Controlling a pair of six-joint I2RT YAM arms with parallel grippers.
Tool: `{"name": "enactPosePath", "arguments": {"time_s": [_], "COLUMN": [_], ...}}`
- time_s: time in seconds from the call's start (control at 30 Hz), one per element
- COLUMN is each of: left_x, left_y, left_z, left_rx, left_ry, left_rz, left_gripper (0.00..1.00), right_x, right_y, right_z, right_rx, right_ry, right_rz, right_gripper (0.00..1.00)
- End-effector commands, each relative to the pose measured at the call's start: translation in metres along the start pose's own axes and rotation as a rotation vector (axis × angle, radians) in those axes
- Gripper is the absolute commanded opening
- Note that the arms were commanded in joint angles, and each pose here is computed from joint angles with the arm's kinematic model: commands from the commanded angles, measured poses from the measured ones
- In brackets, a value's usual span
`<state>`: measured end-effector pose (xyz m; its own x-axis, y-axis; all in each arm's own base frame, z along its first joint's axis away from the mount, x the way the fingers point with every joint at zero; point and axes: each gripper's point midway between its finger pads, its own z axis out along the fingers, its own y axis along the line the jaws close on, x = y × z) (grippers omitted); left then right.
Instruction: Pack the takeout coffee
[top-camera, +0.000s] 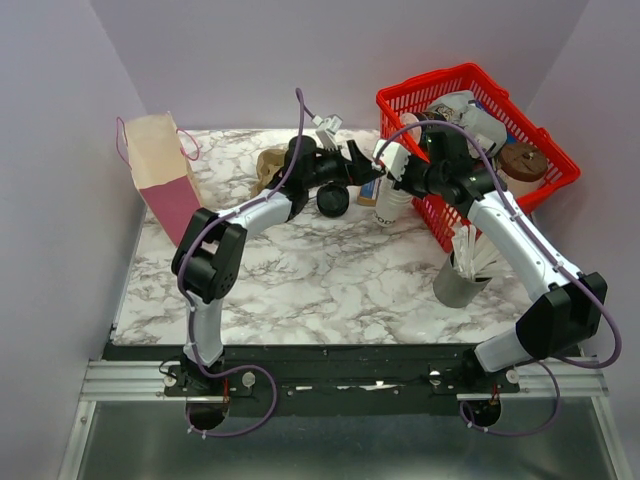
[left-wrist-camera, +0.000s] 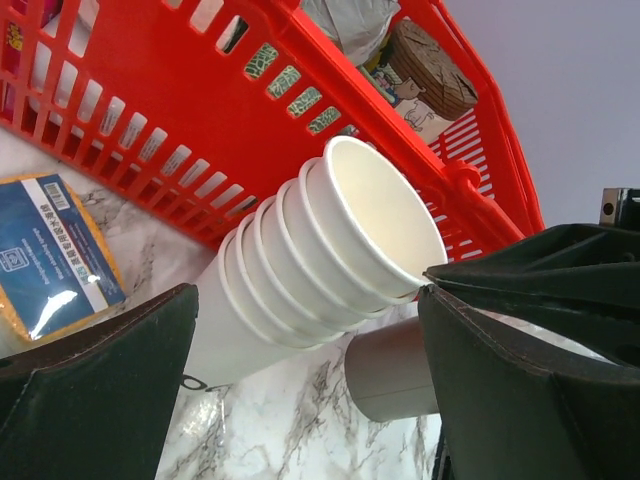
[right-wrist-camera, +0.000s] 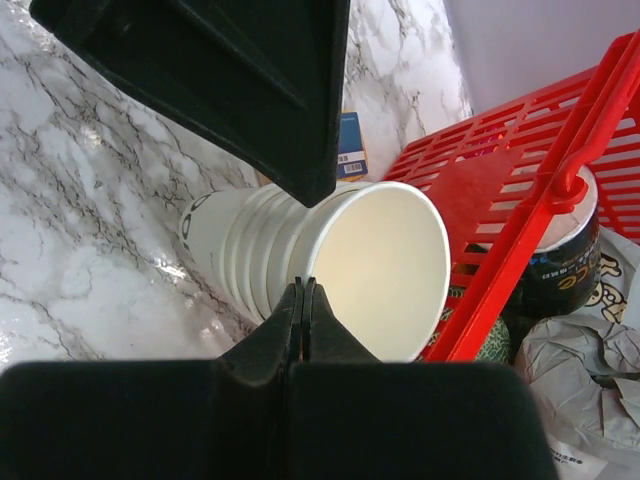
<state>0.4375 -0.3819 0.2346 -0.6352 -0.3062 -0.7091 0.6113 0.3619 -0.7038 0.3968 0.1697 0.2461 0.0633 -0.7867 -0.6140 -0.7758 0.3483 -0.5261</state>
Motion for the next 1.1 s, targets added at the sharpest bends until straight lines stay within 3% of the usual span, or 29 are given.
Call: {"name": "enactPosePath", "arguments": {"time_s": [0.0,0.53,1.07], "left_x": [-0.004,0.023,0.033], "left_y": [-0.009,0.009,0.026], "left_z": [0.009,0.033,0.023], "left_rx": [0.047,-0.017,-0.088], "left_ry": [-0.01,0.032,0.066], "left_rz": [0.006,0.012,0.022], "left_gripper": [0.99,0.99,0.99], "right_x": [-0.019,-0.023,-0.044], "right_y": [-0.022,-0.021,-0.037], "right_z": [-0.006,-0.009,-0.026], "right_rx": [0.073,0.078,0.133], "right_ry": [-0.041,-0.058,-0.095], "right_rz": [-0.005,0.015,-0.002], "right_gripper": [0.01,0.01,0.01]}}
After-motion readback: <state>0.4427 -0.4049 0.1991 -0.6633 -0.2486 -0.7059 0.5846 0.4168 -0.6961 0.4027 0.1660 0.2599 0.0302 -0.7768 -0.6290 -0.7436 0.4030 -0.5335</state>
